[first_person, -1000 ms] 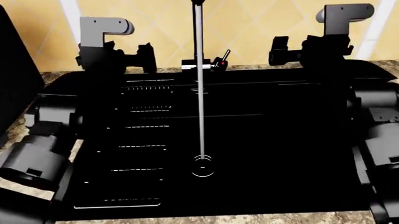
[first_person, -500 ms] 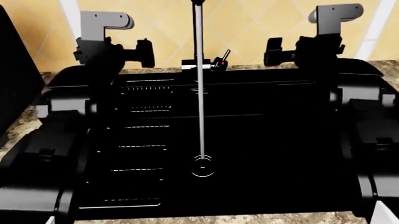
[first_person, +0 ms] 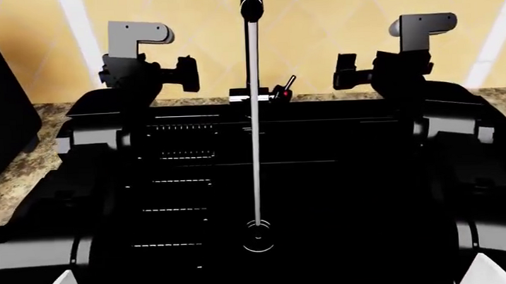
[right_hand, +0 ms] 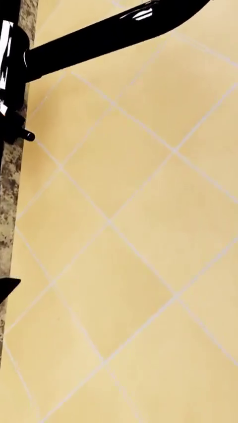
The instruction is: Pick the sweet potatos and broccolis from the sink and place them in one bowl. Place the broccoli in the other bowl. Then turn off the sink faucet.
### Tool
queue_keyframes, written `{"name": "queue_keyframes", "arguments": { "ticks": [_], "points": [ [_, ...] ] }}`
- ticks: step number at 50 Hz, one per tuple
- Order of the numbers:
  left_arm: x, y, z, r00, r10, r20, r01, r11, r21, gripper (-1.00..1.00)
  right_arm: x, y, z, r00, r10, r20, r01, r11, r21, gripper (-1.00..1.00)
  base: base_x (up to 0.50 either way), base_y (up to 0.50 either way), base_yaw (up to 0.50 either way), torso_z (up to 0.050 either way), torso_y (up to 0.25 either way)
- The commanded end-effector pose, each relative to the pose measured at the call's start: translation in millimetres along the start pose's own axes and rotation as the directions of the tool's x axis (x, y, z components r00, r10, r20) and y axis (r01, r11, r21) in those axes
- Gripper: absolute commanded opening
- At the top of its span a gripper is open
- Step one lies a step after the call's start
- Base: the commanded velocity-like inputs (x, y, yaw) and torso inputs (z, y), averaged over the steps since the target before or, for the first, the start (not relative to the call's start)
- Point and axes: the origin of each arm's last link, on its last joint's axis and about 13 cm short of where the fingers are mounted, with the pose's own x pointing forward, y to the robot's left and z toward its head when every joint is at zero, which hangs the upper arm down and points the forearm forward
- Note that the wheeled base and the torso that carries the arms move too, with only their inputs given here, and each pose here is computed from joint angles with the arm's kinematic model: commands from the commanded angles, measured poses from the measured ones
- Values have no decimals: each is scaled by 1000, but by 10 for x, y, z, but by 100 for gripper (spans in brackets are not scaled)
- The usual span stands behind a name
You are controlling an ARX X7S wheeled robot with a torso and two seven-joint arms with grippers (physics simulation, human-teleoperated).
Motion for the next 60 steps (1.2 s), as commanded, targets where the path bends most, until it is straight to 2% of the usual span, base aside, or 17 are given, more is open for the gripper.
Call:
{"name": "queue_keyframes", "arguments": {
  "ticks": [1, 19, 27, 31, 42, 51, 55, 60],
  "points": [
    [-2, 15, 13, 1000, 3, 3, -3, 1000, -1, 100, 2, 6, -21, 1000, 7, -2, -7, 1000, 1, 100, 270, 0, 0, 0, 0],
    [-1, 8, 8, 1000, 13, 4, -13, 1000, -14, 100, 15, 42, -27, 1000, 20, -3, -20, 1000, 1, 100, 261, 0, 0, 0, 0],
    [-7, 6, -38, 999, 30, -12, -31, 999, -23, 100, 16, 43, -37, 1000, 20, 2, -20, 1000, 0, 100, 0, 0, 0, 0, 0],
    [-4, 23, -24, 1000, 11, 28, -10, 999, -46, 100, 18, 45, -40, 1000, 22, 8, -22, 1000, 2, 100, 0, 0, 0, 0, 0],
    [-21, 89, -24, 999, 32, 18, -32, 999, -11, 100, 21, 53, -51, 1000, 20, 12, -20, 1000, 1, 100, 0, 0, 0, 0, 0],
    [-9, 69, 45, 999, 25, 31, -25, 1000, -9, 100, 33, 78, -63, 999, 29, 27, -29, 1000, -3, 100, 0, 0, 0, 3, -128],
    [-8, 64, 43, 999, 18, 30, -17, 1000, -12, 100, 39, 94, -54, 999, 36, 37, -37, 999, 29, 100, 0, 0, 0, 4, -132],
    [-3, 53, 65, 999, 13, 36, -13, 1000, -13, 100, 48, 114, -46, 998, 43, 48, -45, 998, 33, 100, 0, 0, 0, 4, -132]
  ]
}}
